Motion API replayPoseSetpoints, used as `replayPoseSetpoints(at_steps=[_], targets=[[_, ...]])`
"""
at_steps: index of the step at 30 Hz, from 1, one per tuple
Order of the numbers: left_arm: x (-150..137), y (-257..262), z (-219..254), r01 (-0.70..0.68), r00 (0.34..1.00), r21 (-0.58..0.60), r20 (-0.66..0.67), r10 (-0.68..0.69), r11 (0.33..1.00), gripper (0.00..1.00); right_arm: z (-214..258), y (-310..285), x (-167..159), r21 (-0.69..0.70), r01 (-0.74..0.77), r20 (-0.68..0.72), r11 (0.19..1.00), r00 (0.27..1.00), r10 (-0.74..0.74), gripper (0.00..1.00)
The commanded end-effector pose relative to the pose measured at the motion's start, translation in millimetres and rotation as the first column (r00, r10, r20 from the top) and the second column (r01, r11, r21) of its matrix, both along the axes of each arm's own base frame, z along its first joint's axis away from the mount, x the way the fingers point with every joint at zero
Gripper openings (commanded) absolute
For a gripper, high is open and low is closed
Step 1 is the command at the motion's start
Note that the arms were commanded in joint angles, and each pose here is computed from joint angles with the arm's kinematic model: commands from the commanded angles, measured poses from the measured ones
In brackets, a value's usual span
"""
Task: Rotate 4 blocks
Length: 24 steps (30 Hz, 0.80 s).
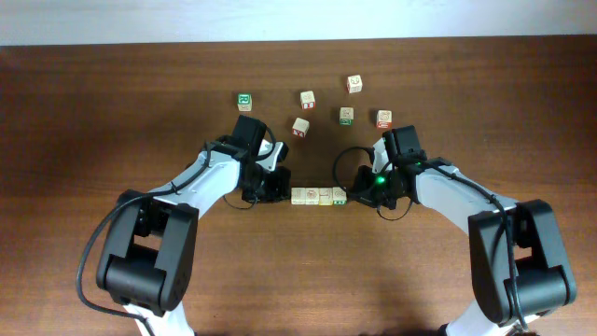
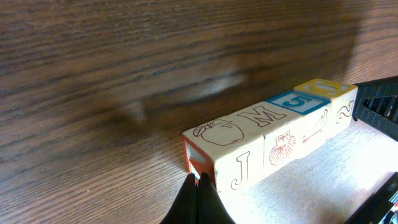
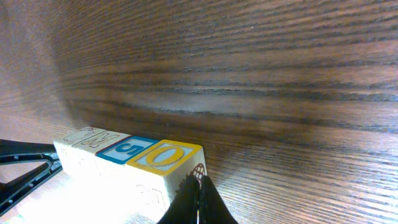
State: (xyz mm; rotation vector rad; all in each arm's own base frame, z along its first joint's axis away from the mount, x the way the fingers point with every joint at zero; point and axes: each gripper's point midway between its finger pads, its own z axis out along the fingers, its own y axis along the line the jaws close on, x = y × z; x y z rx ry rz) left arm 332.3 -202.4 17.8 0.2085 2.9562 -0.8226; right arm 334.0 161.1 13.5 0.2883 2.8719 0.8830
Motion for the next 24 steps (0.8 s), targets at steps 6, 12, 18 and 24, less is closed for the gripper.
replayPoseSetpoints(at_steps=[6, 12, 18, 24], targets=[[5.0, -3.7, 14.5, 0.020, 0.999, -0.029, 0.044, -0.019, 0.999, 0.00, -3.7, 5.2, -5.7, 0.012, -0.021, -0.013, 1.000, 1.000, 0.021, 0.04], [6.0, -4.0, 14.7, 0.020, 0.999, -0.030, 0.048, -0.019, 0.999, 0.00, -1.0, 8.9, -5.0, 0.031, -0.051, 0.008, 0.998, 0.999, 0.051, 0.04], [5.6, -4.0, 14.7, 0.020, 0.999, -0.030, 0.046, -0.019, 0.999, 0.00, 1.1, 11.3, -4.1, 0.043, -0.068, 0.023, 0.997, 0.997, 0.068, 0.04], [5.6, -4.0, 14.7, 0.020, 0.999, -0.030, 0.046, -0.019, 0.999, 0.00, 7.2, 15.2, -4.1, 0.044, -0.098, 0.054, 0.994, 0.994, 0.095, 0.04]])
